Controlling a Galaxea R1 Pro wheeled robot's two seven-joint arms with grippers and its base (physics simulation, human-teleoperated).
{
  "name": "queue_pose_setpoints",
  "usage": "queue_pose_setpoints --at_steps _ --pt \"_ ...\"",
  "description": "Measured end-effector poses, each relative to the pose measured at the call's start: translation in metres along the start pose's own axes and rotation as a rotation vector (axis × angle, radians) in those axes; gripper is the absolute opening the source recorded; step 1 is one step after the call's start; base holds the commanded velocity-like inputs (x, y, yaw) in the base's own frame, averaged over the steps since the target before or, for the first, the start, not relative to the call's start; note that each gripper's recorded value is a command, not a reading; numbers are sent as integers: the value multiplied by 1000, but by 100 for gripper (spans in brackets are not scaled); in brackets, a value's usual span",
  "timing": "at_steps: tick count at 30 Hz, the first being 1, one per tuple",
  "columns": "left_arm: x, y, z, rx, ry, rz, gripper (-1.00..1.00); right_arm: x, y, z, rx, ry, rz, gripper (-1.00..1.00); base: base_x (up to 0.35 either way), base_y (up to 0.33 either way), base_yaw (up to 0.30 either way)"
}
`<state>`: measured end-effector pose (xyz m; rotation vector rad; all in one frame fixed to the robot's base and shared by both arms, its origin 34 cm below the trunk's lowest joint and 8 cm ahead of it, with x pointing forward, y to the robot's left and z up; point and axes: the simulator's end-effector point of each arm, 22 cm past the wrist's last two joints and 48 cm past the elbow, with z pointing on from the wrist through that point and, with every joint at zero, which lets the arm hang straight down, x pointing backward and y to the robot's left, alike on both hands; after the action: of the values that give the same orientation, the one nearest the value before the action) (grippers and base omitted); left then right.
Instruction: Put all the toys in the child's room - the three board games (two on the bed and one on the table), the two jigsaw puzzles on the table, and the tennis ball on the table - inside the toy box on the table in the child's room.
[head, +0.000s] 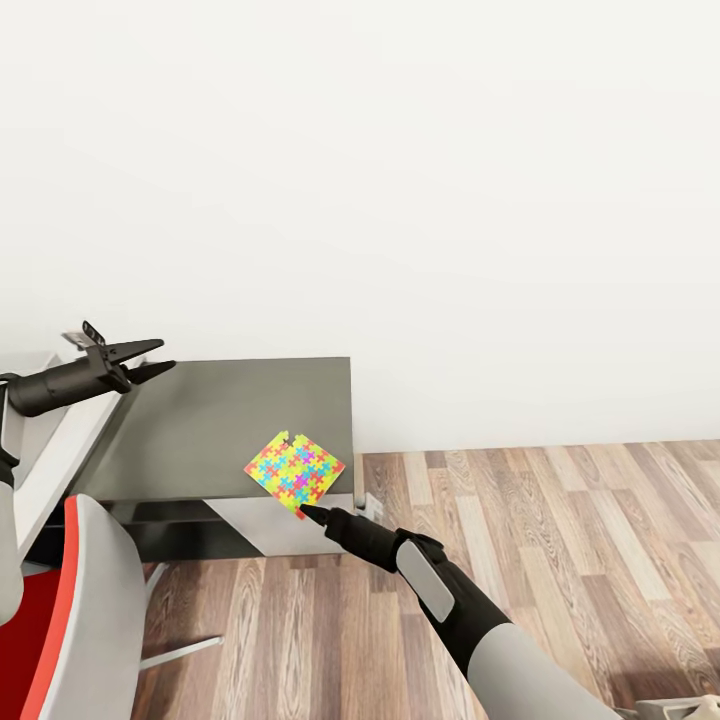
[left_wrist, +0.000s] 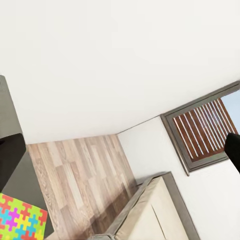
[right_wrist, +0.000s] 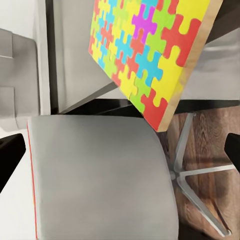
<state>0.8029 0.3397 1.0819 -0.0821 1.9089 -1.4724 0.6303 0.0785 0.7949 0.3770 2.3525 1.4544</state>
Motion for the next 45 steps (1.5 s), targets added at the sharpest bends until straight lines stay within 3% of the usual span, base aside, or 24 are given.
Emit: queue_pose_setpoints --at_steps 45 --pt "2 11 3 1 -2 1 100 -2 -6 7 -16 1 -2 100 5 2 0"
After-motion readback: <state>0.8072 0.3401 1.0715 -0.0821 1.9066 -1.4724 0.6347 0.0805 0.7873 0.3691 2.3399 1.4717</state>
